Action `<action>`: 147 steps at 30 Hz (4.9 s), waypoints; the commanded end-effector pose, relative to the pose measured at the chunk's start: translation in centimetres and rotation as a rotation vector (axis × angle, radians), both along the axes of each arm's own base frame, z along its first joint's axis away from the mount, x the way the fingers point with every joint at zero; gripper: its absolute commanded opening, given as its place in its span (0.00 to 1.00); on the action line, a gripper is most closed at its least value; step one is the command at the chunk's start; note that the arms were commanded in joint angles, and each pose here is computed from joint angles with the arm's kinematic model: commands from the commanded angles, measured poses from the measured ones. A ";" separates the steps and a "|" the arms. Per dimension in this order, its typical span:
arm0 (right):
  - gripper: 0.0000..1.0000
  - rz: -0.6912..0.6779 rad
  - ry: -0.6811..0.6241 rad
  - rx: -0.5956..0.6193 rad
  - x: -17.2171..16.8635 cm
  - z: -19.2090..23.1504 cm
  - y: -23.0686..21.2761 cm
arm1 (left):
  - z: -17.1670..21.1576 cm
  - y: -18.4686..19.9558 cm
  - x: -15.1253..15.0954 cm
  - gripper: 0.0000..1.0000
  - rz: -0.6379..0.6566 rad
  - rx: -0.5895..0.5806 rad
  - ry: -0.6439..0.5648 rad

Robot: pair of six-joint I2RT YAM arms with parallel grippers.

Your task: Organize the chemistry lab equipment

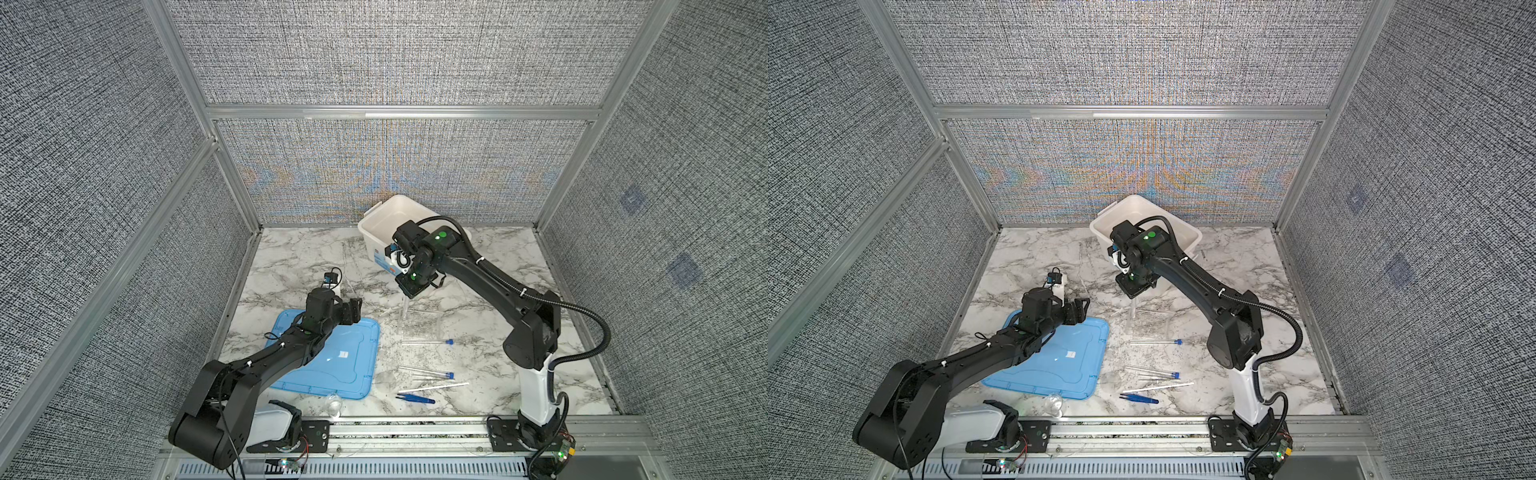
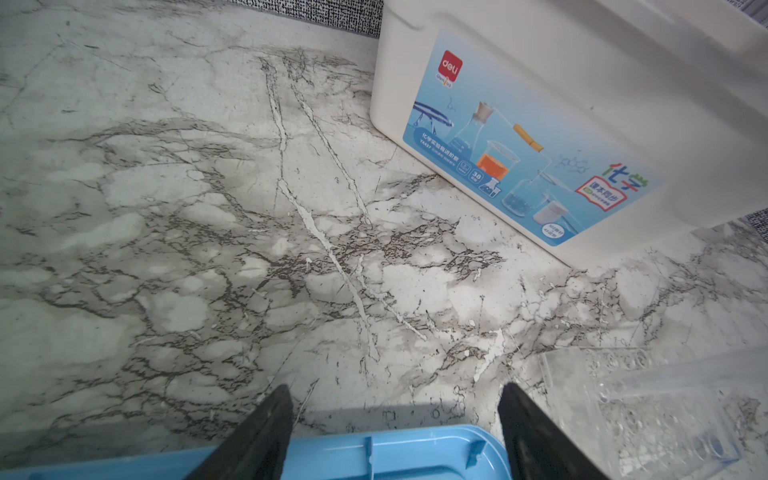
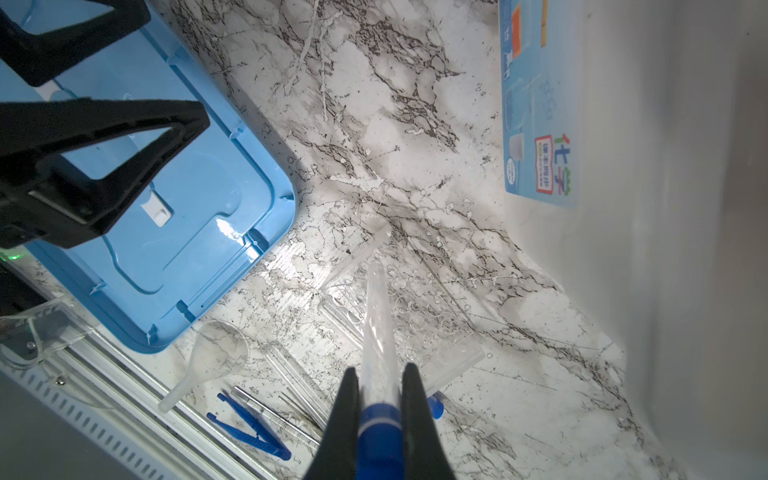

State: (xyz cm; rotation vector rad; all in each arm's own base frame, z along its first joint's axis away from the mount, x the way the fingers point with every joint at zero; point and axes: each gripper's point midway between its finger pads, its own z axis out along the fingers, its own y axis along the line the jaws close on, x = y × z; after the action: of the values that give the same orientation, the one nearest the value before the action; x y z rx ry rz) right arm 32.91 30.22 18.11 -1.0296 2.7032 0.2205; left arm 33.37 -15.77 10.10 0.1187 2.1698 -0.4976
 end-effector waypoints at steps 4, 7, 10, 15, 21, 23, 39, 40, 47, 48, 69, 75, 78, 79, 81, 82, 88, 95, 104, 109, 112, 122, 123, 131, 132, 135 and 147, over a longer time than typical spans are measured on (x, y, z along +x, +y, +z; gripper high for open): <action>0.07 0.011 0.045 0.015 -0.9 -0.6 0.4 | 0.6 -0.3 0.4 0.79 -0.009 -0.015 -0.020; 0.07 0.015 0.049 0.015 -1.1 -0.8 0.5 | 0.6 -0.3 0.4 0.79 -0.009 -0.016 -0.018; 0.08 0.018 0.051 0.012 -1.1 -0.9 0.5 | 0.6 -0.3 0.3 0.79 -0.010 -0.015 -0.018; 0.09 0.027 0.050 0.003 -1.4 -1.1 0.6 | 0.7 -0.3 0.4 0.79 -0.009 -0.016 -0.020; 0.11 0.039 0.054 -0.011 -1.8 -1.6 0.9 | 0.6 -0.3 0.3 0.79 -0.008 -0.014 -0.017; 0.12 0.041 0.054 -0.013 -1.8 -1.7 1.0 | 0.6 -0.3 0.3 0.79 -0.008 -0.015 -0.017; 0.20 0.063 0.062 0.007 -2.8 -1.5 1.7 | 0.8 -0.2 0.2 0.79 -0.006 -0.013 -0.023; 0.21 0.063 0.061 0.011 -2.8 -1.4 1.7 | 0.8 -0.1 0.2 0.79 -0.005 -0.013 -0.024; 0.24 0.064 0.060 0.025 -3.3 -0.9 1.5 | 0.8 -0.2 0.2 0.79 -0.005 -0.014 -0.023; 0.27 0.065 0.053 0.027 -3.2 -0.7 1.4 | 0.7 -0.2 0.2 0.79 -0.005 -0.013 -0.023; 0.79 -0.135 -0.294 0.086 -4.0 5.4 -6.2 | 1.5 -0.4 0.0 0.79 -0.030 -0.023 -0.065; 0.99 -0.333 -0.059 0.206 -8.1 1.8 -9.6 | 1.6 -0.9 0.0 0.79 -0.054 -0.010 -0.066; 0.99 -0.465 0.109 0.257 -10.3 -0.5 -11.1 | 2.0 -1.0 -0.1 0.79 -0.065 -0.005 -0.083; 0.98 -0.512 0.154 0.260 -11.0 -1.5 -11.6 | 2.2 -1.0 -0.2 0.79 -0.069 -0.006 -0.088; 0.95 -0.587 0.212 0.244 -12.3 -3.2 -12.5 | 2.6 -1.0 -0.3 0.79 -0.073 -0.006 -0.104; 0.94 -0.622 0.233 0.241 -12.8 -3.9 -12.8 | 2.7 -1.0 -0.4 0.79 -0.074 -0.006 -0.116; 0.85 -0.760 0.364 0.235 -16.2 -9.5 -14.0 | 3.2 0.1 -0.4 0.79 -0.039 0.034 -0.175; 0.73 -0.766 0.465 0.223 -18.8 -12.3 -14.2 | 4.3 1.8 -0.1 0.79 0.047 0.062 -0.232; 0.61 -0.908 0.531 0.236 -20.3 -13.4 -14.4 | 5.7 3.9 -0.1 0.79 0.134 0.122 -0.315; 0.54 -1.147 0.617 0.287 -19.9 -12.8 -13.7 | 5.2 4.3 -0.1 0.79 0.156 0.124 -0.324; 0.53 -1.297 0.633 0.293 -19.2 -12.1 -13.6 | 5.2 4.0 -0.1 0.79 0.140 0.117 -0.316; 0.44 -1.467 0.416 0.353 -13.0 -11.5 -16.5 | 4.8 2.9 -0.5 0.79 0.101 0.059 -0.274; 0.44 -1.465 0.439 0.374 -12.4 -11.5 -16.2 | 4.7 3.0 -0.5 0.79 0.103 0.059 -0.271; 0.44 -1.685 0.575 0.410 -10.8 -12.5 -14.0 | 4.7 2.9 -0.5 0.79 0.106 0.051 -0.264; 0.44 -1.716 0.579 0.403 -10.8 -12.8 -14.2 | 4.8 2.9 -0.5 0.79 0.104 0.050 -0.264; 0.43 -1.783 0.595 0.396 -10.4 -13.5 -14.1 | 4.8 3.0 -0.7 0.79 0.106 0.051 -0.267; 0.42 -1.859 0.582 0.300 -9.4 -15.1 -14.9 | 5.0 3.7 -0.8 0.79 0.134 0.074 -0.273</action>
State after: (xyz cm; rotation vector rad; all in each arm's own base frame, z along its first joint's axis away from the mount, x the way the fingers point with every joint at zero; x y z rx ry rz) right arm 23.68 15.97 3.39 1.8152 2.6497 0.5658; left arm 32.52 -12.38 14.66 0.0817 1.9271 -0.3290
